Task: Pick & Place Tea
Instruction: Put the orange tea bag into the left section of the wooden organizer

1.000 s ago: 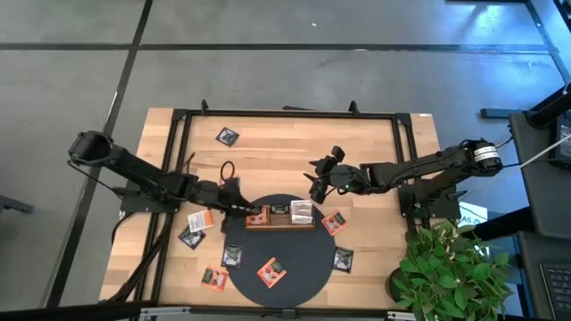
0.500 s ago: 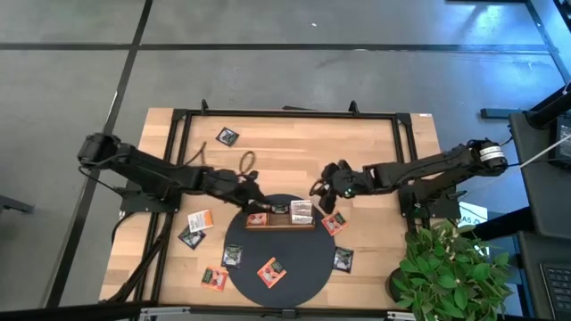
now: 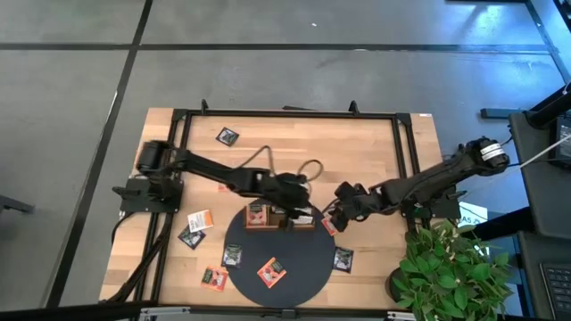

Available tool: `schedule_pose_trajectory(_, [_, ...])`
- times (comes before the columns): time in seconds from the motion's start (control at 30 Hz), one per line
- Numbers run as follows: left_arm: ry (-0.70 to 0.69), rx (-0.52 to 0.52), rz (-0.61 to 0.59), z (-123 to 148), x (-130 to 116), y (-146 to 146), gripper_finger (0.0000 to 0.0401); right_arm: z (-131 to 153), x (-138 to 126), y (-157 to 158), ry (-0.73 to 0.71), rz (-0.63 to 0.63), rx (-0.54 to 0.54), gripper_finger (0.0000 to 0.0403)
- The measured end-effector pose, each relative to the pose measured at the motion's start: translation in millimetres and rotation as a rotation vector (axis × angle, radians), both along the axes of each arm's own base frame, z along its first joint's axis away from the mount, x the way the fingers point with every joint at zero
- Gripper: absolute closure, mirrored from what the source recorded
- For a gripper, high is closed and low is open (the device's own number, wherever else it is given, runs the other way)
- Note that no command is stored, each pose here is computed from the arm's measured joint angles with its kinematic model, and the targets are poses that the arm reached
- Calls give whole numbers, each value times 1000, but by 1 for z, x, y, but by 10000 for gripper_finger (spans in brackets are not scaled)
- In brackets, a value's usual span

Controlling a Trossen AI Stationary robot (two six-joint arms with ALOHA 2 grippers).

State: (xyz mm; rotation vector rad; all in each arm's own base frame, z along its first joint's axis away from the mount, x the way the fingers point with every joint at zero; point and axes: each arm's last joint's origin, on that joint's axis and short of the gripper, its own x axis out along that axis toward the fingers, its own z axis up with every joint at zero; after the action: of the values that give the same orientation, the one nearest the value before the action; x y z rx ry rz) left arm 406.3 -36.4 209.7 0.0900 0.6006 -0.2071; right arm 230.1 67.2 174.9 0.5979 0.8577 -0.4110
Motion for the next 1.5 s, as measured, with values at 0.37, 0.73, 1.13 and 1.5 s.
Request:
schedule_pose_trajectory(0.37, [72,-24,-73,-34,61,-8,287,-23,-48,-1,-8,-164,162,202])
schedule_pose_trajectory(0.73, [161,-21,-67,-53,91,-7,288,-37,-58,-3,-14,-184,211,202])
schedule_pose_trajectory(1.13, [261,61,-30,-51,109,-24,292,-37,-58,-3,-12,-174,203,202])
schedule_pose_trajectory(1.5, [266,61,-42,-61,111,-29,288,-37,-58,-3,-15,-238,258,202])
